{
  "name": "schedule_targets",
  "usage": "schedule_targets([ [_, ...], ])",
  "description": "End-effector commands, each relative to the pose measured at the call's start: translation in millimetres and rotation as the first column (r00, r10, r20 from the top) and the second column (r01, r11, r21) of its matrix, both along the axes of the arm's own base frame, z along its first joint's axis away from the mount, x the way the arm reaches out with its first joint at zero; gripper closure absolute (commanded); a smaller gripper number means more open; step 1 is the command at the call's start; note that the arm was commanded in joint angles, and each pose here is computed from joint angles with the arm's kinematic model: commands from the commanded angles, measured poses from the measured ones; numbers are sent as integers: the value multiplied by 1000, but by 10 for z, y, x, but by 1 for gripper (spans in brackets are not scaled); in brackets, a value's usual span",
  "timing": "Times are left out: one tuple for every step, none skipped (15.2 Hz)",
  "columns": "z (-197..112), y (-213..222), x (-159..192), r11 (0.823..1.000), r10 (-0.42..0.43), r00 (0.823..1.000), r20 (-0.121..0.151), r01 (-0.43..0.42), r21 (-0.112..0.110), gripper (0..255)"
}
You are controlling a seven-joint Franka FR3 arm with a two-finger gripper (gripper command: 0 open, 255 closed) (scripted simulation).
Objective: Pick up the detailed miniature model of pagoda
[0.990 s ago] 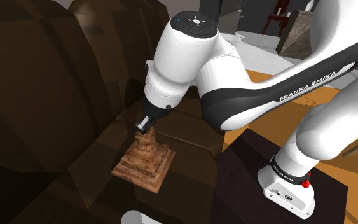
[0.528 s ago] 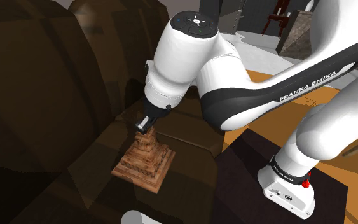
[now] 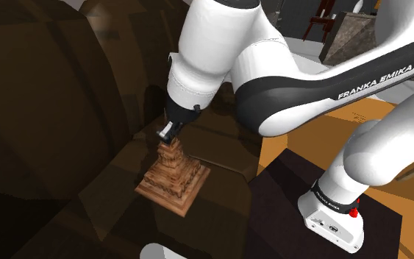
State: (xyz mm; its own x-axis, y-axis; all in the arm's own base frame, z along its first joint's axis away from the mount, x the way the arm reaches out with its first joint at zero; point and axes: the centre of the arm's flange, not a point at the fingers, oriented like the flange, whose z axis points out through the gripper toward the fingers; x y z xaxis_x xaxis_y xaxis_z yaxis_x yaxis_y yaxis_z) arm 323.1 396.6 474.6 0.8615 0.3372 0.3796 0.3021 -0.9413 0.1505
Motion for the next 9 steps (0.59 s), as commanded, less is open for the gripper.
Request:
schedule_targets([
  [116,12,12,1000,0,1000,2,0,1,255],
  [169,12,12,1000,0,1000,2,0,1,255],
  [222,12,12,1000,0,1000,2,0,1,255],
  [275,12,12,1000,0,1000,2,0,1,255],
  [328,12,12,1000,0,1000,2,0,1,255],
  [380,12,12,1000,0,1000,2,0,1,255],
  [433,12,12,1000,0,1000,2,0,1,255],
  [441,11,11,1000,1,1000,2,-1,1,255],
  [441,12,11,1000,0,1000,2,-1,1,255],
])
